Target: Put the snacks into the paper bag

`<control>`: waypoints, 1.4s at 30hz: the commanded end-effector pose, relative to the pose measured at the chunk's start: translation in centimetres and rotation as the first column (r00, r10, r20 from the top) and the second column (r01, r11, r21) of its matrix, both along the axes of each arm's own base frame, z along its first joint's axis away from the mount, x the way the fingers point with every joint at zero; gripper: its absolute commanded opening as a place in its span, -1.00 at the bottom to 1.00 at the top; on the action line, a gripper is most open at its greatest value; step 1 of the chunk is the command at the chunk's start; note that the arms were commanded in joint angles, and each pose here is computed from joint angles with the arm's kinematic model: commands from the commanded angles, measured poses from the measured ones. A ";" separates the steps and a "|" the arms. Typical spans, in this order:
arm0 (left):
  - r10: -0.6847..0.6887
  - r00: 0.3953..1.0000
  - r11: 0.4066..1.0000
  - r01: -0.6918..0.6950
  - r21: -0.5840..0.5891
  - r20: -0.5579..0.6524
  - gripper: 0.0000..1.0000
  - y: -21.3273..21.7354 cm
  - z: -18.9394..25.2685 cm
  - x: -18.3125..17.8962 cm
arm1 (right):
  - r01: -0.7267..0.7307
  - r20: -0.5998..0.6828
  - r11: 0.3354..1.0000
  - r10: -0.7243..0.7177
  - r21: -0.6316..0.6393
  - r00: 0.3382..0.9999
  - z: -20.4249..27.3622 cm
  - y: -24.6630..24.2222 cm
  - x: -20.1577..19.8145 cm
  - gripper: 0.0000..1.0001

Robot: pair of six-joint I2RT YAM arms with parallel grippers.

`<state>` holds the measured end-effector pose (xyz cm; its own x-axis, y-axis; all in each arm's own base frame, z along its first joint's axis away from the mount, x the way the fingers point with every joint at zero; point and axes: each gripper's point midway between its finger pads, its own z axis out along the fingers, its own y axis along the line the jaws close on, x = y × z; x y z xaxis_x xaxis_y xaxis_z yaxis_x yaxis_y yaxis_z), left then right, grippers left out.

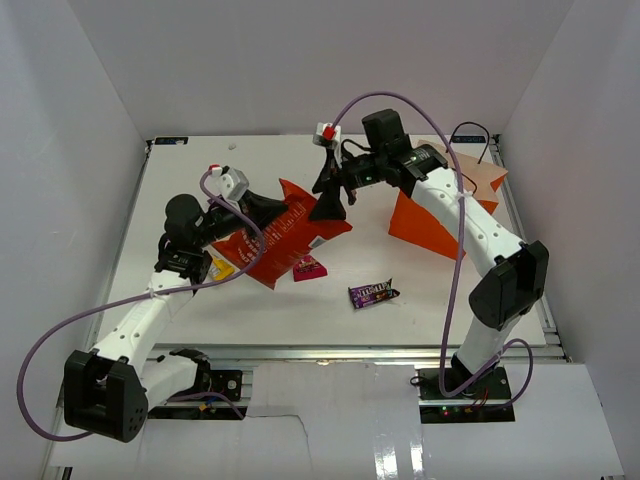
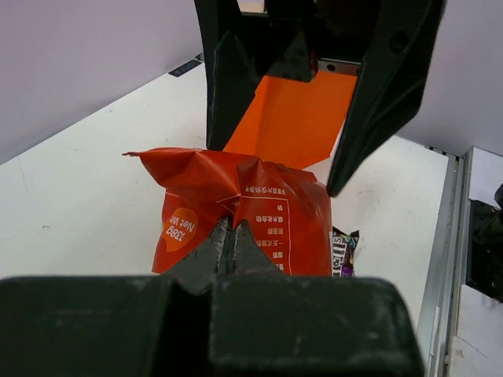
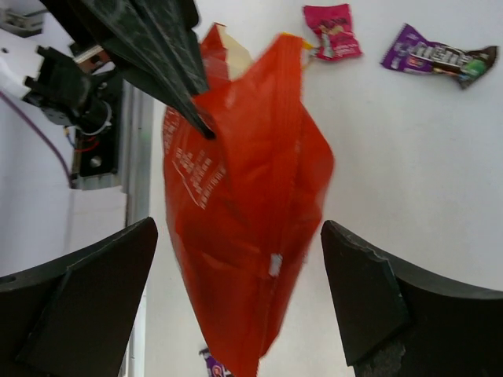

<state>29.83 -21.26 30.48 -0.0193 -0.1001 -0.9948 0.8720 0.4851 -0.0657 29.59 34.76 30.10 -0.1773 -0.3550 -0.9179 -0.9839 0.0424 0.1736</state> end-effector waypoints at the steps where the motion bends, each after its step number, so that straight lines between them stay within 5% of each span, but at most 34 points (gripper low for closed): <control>1: -0.025 0.998 1.000 0.026 -0.013 0.049 -1.00 0.0 1.0 -1.0 | -0.099 -0.033 0.993 0.102 0.069 0.994 1.5 2.0 -2.4 0.81; 9: -0.032 0.998 0.999 0.033 -0.021 0.050 -1.00 -0.1 1.5 -1.4 | -0.121 -0.086 0.991 0.126 0.060 0.988 -0.1 3.4 -3.1 1.00; 12: -0.034 0.998 0.999 0.036 -0.025 0.050 -1.00 -0.1 1.6 -1.5 | -0.089 -0.086 0.995 0.092 0.032 0.992 -1.1 3.3 -2.7 0.86; 18: -0.036 0.997 0.999 0.038 -0.029 0.068 -1.00 0.0 2.3 -1.9 | 0.053 0.070 0.998 -0.051 -0.028 0.996 -0.9 2.6 1.0 0.93; 26: -0.046 0.997 0.998 0.048 -0.034 0.069 -1.00 0.0 2.6 -2.3 | -0.095 0.015 0.995 0.095 0.004 0.995 -2.2 3.1 -1.4 1.00; 32: -0.050 0.997 0.998 0.053 -0.040 0.059 -1.00 0.0 2.6 -2.5 | -0.158 0.000 0.986 0.158 0.045 0.987 -1.6 3.3 -2.4 0.47; 38: -0.054 0.996 0.997 0.058 -0.049 0.065 -1.00 0.0 3.2 -2.8 | -0.198 0.006 0.978 0.198 0.068 0.980 -1.2 3.2 -3.1 -0.30; 42: -0.057 0.996 0.997 0.061 -0.056 0.068 -1.00 -0.1 3.7 -2.9 | -0.204 0.017 0.975 0.204 0.083 0.979 -0.6 2.8 -3.1 -0.57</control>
<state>28.01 -21.28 30.83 -0.0583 -0.1274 -0.9901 0.8857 0.4510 -0.1102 27.11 37.66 28.28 -0.1316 -0.3455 -0.9291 -0.9758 -0.1202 0.1829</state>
